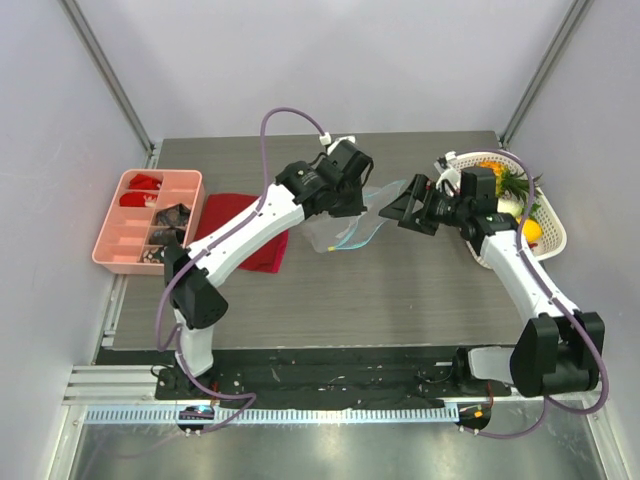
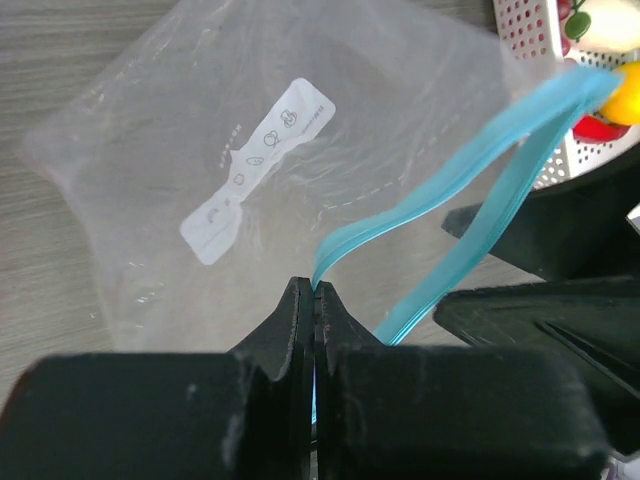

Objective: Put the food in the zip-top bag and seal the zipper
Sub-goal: Open the zipper of the food storage bag at the center of the board, then pick up the fake fruit from the bin.

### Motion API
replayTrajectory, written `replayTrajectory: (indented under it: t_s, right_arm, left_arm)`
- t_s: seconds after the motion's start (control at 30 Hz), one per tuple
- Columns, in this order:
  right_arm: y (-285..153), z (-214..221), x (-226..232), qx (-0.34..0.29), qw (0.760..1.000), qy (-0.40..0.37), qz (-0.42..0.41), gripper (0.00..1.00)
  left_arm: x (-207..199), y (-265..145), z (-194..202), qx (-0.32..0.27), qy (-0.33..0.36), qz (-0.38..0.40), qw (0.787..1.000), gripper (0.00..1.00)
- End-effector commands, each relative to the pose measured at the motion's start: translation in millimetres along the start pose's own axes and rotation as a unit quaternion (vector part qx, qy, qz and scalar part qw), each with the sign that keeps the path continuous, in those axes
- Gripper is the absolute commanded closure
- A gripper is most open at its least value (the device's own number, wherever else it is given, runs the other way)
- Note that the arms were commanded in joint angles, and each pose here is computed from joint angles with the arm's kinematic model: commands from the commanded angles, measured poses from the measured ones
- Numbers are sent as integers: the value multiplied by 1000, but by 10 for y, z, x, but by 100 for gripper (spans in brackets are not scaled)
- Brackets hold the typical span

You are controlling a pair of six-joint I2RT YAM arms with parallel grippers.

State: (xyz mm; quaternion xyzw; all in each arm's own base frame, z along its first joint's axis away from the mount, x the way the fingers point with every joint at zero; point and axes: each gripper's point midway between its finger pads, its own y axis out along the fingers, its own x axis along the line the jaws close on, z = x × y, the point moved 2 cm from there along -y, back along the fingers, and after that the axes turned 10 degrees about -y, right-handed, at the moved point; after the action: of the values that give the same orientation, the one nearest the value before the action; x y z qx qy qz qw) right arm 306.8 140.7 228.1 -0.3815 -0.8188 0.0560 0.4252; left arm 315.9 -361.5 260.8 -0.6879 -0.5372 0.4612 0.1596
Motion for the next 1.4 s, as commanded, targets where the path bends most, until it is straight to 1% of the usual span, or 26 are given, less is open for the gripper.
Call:
replayTrajectory:
  t_s: [0.0, 0.07, 0.17, 0.2, 0.27, 0.3, 0.37, 0.4, 0.43, 0.47, 0.5, 0.53, 0.57, 0.6, 0.67, 0.73, 0.8, 0.87, 0.97, 1.03, 1.13, 1.17, 1.2, 1.23, 1.33, 1.37]
  right_arm:
    - [134, -279, 201, -38, 999, -25, -25, 9]
    - [231, -211, 226, -25, 999, -32, -22, 9]
    - [347, -72, 157, -4, 1000, -30, -6, 18]
    - [364, -11, 103, 8, 1000, -25, 4, 26]
    - [403, 35, -52, 22, 999, -31, 38, 36]
    - [394, 102, -110, 41, 997, -29, 52, 51]
    - [405, 48, -118, 56, 995, -63, 52, 69]
    - [371, 105, -115, 82, 993, -63, 51, 81]
    - [357, -21, -23, 83, 992, -84, 40, 88]
    - [384, 0, -59, 107, 987, -114, 29, 94]
    - [330, 110, -76, 148, 983, -108, 31, 99]
    - [293, -14, 2, 153, 978, -142, 20, 99]
    - [264, 18, -11, 174, 972, -158, 15, 99]
    - [218, 166, -97, 220, 958, -185, 3, 99]
    - [173, 179, -127, 240, 946, -219, -1, 99]
    - [158, 240, -267, 269, 928, -260, 3, 99]
    - [175, 290, -420, 296, 910, -291, 3, 99]
    - [219, 274, -509, 304, 903, -304, 12, 99]
    - [335, 198, -629, 303, 898, -319, 21, 98]
    - [420, 83, -637, 289, 897, -334, 26, 96]
    - [477, -51, -561, 270, 901, -340, 22, 85]
    - [489, -78, -534, 266, 902, -340, 19, 69]
    - [487, -159, -482, 255, 903, -344, 20, 60]
    - [485, -179, -434, 251, 906, -341, 15, 41]
    - [412, -302, -302, 228, 913, -337, 18, 22]
    - [358, -357, -244, 215, 918, -334, 21, 20]
  left_arm:
    - [-68, 9, -12, -6, -16, 12, 1000, 100]
    - [-82, 3, -16, -6, -16, 16, 1000, 100]
    - [-72, -17, -37, -12, -10, 19, 1000, 100]
    - [-84, -91, -58, -13, -11, 28, 999, 100]
    - [-43, -131, -23, -7, -7, 32, 999, 100]
    - [-65, -254, -45, -7, -5, 48, 999, 100]
    - [-198, -378, 50, 24, 17, 103, 994, 100]
    - [-216, -445, 65, 29, 51, 121, 991, 100]
    - [-244, -584, 66, 25, 66, 131, 989, 100]
    - [-224, -658, 119, 38, 87, 137, 986, 100]
    - [-172, -703, 137, 41, 122, 135, 983, 100]
    - [-141, -795, 123, 38, 140, 134, 980, 100]
    - [10, -801, 123, 38, 154, 100, 982, 100]
    - [86, -824, 89, 28, 166, 85, 982, 100]
    - [309, -857, -10, -3, 204, 42, 978, 100]
    - [488, -819, -24, -5, 222, 15, 975, 100]
    - [672, -756, -118, -9, 213, -20, 977, 100]
    - [837, -632, -166, 0, 186, -46, 981, 100]
    - [1045, -438, -172, 31, 140, -51, 988, 100]
    - [1068, -308, -72, 53, 123, -30, 991, 100]
    - [926, -205, 41, 65, 100, 22, 993, 100]
    - [894, -178, 41, 63, 85, 29, 994, 100]
    - [874, -121, 42, 59, 81, 33, 994, 100]
    - [823, -84, 8, 52, 74, 40, 995, 100]
    - [741, 37, -57, 50, 59, 40, 996, 100]
    - [735, 66, -50, 53, 56, 36, 996, 100]
